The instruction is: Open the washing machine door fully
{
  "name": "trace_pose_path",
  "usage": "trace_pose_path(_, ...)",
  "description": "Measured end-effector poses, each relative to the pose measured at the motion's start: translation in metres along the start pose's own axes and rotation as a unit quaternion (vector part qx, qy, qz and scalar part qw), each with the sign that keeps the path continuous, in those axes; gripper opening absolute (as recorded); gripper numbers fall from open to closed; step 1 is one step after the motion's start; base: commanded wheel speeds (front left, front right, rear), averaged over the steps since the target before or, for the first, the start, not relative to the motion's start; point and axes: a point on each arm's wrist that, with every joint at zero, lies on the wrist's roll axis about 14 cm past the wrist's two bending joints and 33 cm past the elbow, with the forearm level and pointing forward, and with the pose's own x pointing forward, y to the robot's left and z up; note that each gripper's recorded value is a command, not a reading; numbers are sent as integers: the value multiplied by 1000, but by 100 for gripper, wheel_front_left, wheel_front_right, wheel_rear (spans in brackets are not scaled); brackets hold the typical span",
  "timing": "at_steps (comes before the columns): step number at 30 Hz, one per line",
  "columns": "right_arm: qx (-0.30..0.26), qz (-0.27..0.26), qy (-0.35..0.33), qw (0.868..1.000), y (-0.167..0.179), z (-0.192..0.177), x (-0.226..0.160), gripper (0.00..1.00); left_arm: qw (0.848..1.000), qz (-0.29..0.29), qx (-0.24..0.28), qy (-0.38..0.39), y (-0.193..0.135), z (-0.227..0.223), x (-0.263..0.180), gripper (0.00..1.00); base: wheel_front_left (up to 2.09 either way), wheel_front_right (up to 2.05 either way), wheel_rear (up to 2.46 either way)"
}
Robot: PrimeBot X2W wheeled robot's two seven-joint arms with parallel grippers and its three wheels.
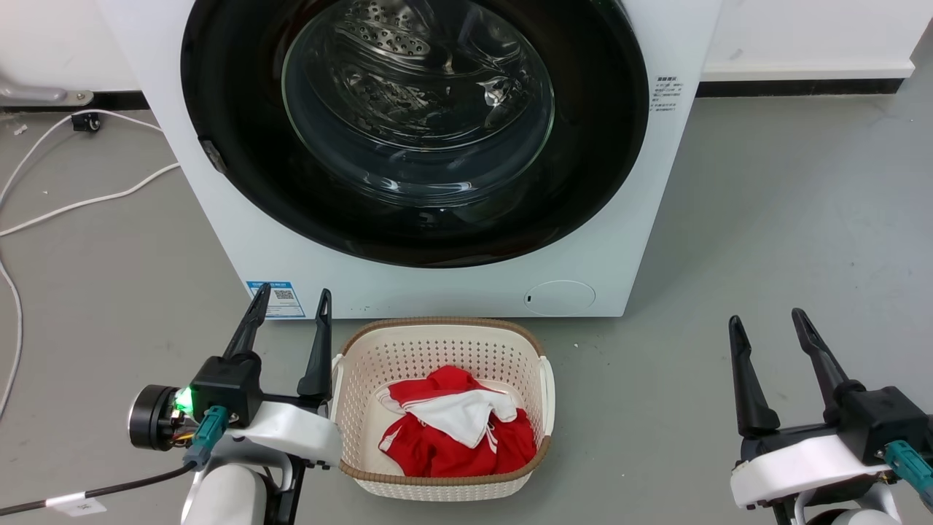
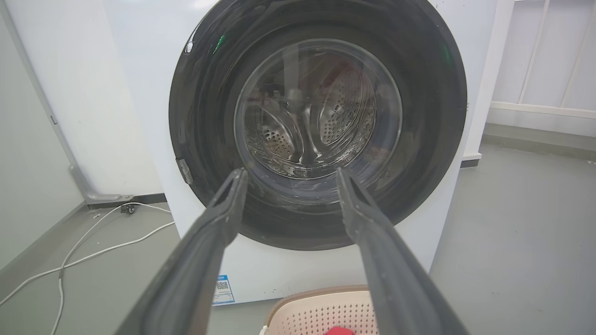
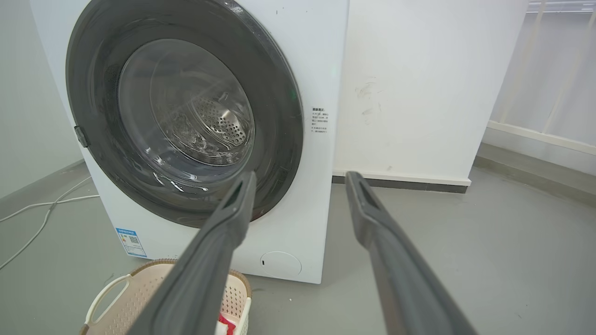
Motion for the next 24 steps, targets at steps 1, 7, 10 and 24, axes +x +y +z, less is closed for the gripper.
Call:
trace_pose_path(1,0,0,0,1000,0,0,0,100,1000,1,0,-1,1,0,0,100,0,0,0)
trace_pose_path(7,15,-1,1,1000,0,-1,0,0,1000,3,0,-2,1,1,0,100,0,0,0)
trace_pose_path(10,20,-1,3,1000,0,-2,-1,0,1000,3,0,-2,1,1,0,100,0,0,0)
trace_pose_path(24,286,-71,5,956,-25,-20,-6,0,1000,4,-2,-2,1,1,-1,100,0,0,0)
